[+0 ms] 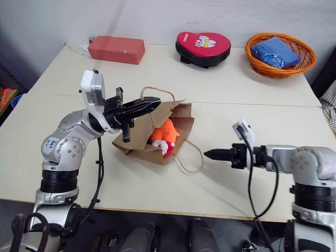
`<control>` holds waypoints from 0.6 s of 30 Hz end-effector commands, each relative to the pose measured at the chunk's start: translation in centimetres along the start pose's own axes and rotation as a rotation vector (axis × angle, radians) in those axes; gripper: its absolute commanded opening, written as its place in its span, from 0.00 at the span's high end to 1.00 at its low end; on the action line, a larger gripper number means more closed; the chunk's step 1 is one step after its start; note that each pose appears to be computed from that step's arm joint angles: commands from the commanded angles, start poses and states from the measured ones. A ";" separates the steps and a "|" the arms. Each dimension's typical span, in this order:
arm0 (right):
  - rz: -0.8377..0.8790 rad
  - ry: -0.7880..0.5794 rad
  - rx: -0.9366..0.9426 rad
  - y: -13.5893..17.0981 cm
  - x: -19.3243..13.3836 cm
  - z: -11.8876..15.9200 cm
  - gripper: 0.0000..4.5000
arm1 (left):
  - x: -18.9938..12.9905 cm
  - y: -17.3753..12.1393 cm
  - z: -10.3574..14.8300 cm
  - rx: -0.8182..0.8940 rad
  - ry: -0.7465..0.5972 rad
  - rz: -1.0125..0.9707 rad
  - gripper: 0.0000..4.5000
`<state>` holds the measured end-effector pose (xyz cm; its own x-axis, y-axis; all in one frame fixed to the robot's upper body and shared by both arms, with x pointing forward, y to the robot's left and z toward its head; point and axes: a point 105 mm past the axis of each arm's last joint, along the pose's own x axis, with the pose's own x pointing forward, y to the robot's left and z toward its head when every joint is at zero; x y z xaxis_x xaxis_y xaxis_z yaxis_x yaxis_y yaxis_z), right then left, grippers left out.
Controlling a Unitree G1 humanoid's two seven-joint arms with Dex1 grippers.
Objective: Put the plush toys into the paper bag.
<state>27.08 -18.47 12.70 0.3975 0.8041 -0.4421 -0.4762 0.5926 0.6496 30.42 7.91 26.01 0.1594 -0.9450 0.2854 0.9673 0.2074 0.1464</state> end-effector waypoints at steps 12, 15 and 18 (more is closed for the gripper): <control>0.119 0.004 0.136 1.8 4.9 -2.7 0.03 | 0.2 -0.4 1.2 0.043 -0.028 -0.021 1.00; 0.125 -0.001 0.150 2.2 6.2 -2.7 0.03 | 0.2 -0.4 1.3 0.045 -0.027 -0.019 1.00; 0.122 -0.048 0.179 2.3 7.2 -1.8 0.12 | 0.2 -0.4 1.3 0.047 -0.026 -0.017 1.00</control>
<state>27.49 -11.72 10.96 0.3945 0.8701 -0.2956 -0.4214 0.4572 0.7832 30.47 7.92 26.00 0.1643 -0.9445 0.2844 0.9665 0.2118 0.1450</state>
